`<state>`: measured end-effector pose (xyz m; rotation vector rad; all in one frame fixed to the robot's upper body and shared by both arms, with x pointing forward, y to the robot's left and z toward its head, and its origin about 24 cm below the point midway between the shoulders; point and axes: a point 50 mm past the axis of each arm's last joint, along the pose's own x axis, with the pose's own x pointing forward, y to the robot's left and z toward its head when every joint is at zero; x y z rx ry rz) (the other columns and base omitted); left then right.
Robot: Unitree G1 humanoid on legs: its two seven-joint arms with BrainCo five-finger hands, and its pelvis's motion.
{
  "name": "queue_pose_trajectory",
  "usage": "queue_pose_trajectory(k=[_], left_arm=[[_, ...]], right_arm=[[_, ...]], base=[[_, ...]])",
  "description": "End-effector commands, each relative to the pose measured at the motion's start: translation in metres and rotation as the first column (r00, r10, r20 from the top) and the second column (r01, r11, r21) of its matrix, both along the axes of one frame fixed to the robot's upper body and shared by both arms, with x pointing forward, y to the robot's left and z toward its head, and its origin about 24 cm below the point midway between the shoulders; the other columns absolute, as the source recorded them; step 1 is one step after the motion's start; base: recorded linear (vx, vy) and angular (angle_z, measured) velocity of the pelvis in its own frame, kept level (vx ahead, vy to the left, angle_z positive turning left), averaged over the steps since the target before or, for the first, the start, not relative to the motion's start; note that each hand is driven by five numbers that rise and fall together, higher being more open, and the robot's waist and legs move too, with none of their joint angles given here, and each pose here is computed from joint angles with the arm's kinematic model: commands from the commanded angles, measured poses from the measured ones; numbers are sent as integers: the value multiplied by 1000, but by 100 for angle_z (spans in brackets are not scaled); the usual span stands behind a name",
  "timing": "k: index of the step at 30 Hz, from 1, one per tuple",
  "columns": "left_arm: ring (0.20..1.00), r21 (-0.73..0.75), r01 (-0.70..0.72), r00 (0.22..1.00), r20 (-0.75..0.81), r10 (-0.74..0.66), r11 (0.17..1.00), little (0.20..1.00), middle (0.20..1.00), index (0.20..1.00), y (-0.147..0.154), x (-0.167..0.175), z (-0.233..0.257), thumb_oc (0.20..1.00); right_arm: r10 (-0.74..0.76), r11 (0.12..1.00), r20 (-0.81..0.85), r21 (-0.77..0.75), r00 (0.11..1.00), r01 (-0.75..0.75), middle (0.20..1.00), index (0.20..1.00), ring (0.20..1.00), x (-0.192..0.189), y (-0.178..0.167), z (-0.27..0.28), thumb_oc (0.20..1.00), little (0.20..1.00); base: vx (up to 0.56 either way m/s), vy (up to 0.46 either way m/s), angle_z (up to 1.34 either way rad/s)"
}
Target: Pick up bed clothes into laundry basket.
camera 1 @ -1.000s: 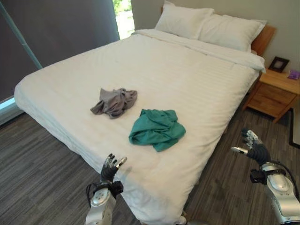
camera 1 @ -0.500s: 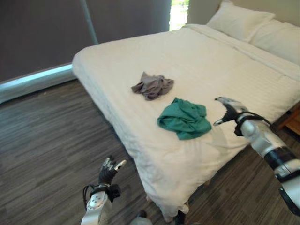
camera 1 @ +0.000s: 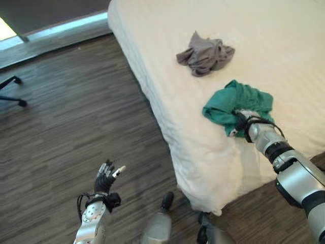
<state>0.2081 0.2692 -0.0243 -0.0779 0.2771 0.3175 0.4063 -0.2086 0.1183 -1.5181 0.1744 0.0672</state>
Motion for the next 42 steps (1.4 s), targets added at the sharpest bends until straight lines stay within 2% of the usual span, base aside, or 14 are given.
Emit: queue_pose_trajectory(k=[1, 4, 5, 14, 19, 24, 25, 26, 30, 31, 32, 36, 40, 42], left_arm=[[1000, 6, 24, 983, 185, -24, 1000, 1000, 1000, 1000, -3, 27, 36, 1000], [1000, -7, 27, 981, 191, -26, 1000, 1000, 1000, 1000, -7, 30, 36, 1000], [1000, -26, 22, 982, 186, -17, 999, 1000, 1000, 1000, -11, 32, 32, 1000], [1000, -56, -79, 978, 190, 88, 995, 1000, 1000, 1000, -12, 33, 31, 1000], [1000, -31, -163, 974, 153, 165, 986, 1000, 1000, 1000, 6, 17, 23, 1000], [1000, -4, -181, 977, 115, 181, 983, 1000, 1000, 1000, 14, 8, 18, 1000], [1000, -3, -179, 977, 114, 178, 984, 1000, 1000, 1000, 13, 8, 18, 1000], [1000, -10, -186, 977, 107, 186, 982, 1000, 1000, 1000, 15, 6, 17, 1000], [1000, -23, -196, 976, 94, 197, 980, 1000, 1000, 1000, 16, 4, 14, 1000], [1000, -30, -204, 974, 94, 206, 979, 1000, 1000, 1000, 16, 3, 14, 1000], [1000, -40, -211, 974, 81, 214, 977, 1000, 1000, 1000, 16, 3, 12, 1000], [1000, -58, -224, 971, 70, 228, 973, 1000, 1000, 1000, 16, 1, 9, 1000], [1000, -66, -224, 970, 80, 229, 972, 1000, 1000, 1000, 14, 3, 10, 1000], [1000, -51, -216, 971, 90, 220, 975, 1000, 1000, 1000, 15, 8, 13, 1000]], right_arm=[[33, 991, 78, -128, 996, -23, 1000, 1000, 1000, 15, 7, 47, 1000, 1000], [25, 992, 78, -126, 997, -15, 1000, 1000, 1000, 14, 5, 45, 1000, 1000], [29, 996, 78, -91, 997, -22, 200, 200, 200, 14, 7, 44, 200, 200], [188, 947, 126, 241, 974, -213, 200, 200, 200, -33, 36, -22, 200, 200], [13, 865, 189, 490, 982, -106, 200, 200, 200, -89, -20, -44, 200, 200], [-315, 592, 274, 805, 909, -37, 200, 200, 200, -134, -71, -40, 200, 200], [-318, 590, 272, 807, 908, -35, 200, 200, 200, -135, -72, -41, 200, 200], [-433, 501, 313, 863, 845, -63, 200, 200, 200, -148, -91, -32, 200, 200], [-542, 461, 393, 878, 743, -128, 200, 200, 200, -164, -114, -12, 200, 200], [-580, 415, 402, 894, 709, -168, 200, 200, 200, -168, -119, -8, 200, 200], [-658, 269, 395, 919, 641, -290, 200, 200, 200, -177, -127, -2, 200, 200], [-732, 168, 398, 892, 552, -420, 200, 200, 200, -195, -133, 5, 200, 200], [-764, 12, 354, 843, 539, -537, 200, 200, 200, -201, -125, 0, 200, 200], [-751, 8, 344, 858, 563, -514, 200, 200, 200, -199, -119, -4, 200, 200]], base=[[-6, 18, 6], [7, 15, -5], [9, 17, -4], [28, 26, -14], [37, 40, -19], [50, 22, -17], [70, 20, -22], [81, 16, -27], [63, 3, -29], [28, 9, -31], [25, 9, -12], [34, -4, -19], [19, 1, -10], [0, -2, -14]])
